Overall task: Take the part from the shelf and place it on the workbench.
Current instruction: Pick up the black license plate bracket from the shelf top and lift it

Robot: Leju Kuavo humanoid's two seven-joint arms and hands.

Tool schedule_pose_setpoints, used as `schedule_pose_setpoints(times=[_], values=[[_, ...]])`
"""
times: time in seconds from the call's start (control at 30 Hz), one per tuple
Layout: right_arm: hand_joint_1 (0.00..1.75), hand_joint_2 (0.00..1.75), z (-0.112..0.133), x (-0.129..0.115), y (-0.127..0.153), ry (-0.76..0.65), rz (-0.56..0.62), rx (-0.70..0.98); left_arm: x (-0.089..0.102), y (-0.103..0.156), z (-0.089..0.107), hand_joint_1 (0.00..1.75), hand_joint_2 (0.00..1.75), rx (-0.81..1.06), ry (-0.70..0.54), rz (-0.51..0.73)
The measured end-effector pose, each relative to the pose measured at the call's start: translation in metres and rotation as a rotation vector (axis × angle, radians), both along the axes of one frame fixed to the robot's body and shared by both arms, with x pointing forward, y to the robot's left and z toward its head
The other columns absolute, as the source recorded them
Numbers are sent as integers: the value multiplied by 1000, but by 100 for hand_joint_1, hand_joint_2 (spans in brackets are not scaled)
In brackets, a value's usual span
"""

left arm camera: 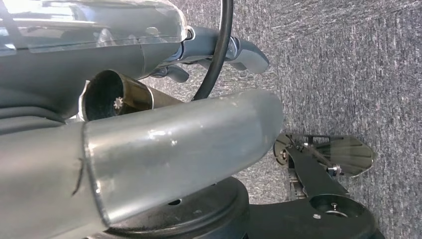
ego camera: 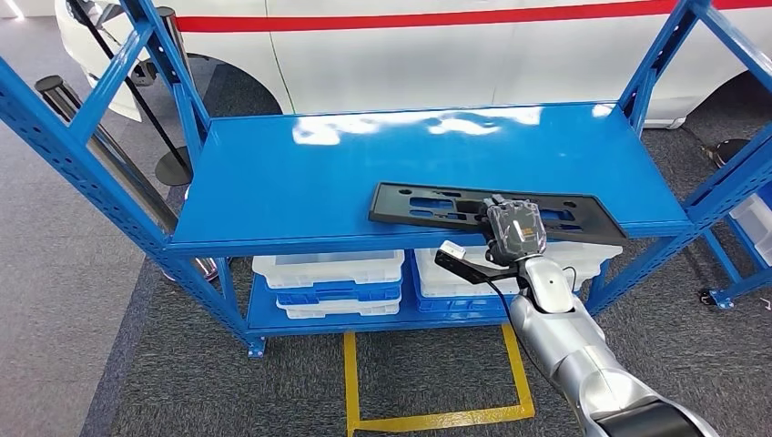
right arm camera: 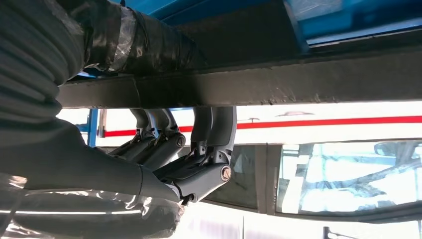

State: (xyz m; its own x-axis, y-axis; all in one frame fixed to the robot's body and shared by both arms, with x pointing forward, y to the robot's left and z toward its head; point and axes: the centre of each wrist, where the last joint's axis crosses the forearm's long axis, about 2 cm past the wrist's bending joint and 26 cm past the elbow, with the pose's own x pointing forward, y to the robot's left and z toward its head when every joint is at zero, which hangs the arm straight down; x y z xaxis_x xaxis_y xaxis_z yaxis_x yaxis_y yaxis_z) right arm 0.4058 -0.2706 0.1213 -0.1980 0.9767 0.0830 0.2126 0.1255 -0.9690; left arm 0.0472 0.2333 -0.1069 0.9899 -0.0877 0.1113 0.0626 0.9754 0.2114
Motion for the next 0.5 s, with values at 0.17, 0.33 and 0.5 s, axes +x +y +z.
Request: schedule_pose_setpoints(times=[0.17,0.33,0.5], values=[[167,175,0,-2,-3,-11,6,-1,0,0,0,0,0,0,-4,2],[171,175,0,-4,-6,-13,4,-6,0,0,0,0,0,3,-7,3],[173,175,-2,-7,-8,-36,-5,-21,0,1,0,0,87,27,-14,2]])
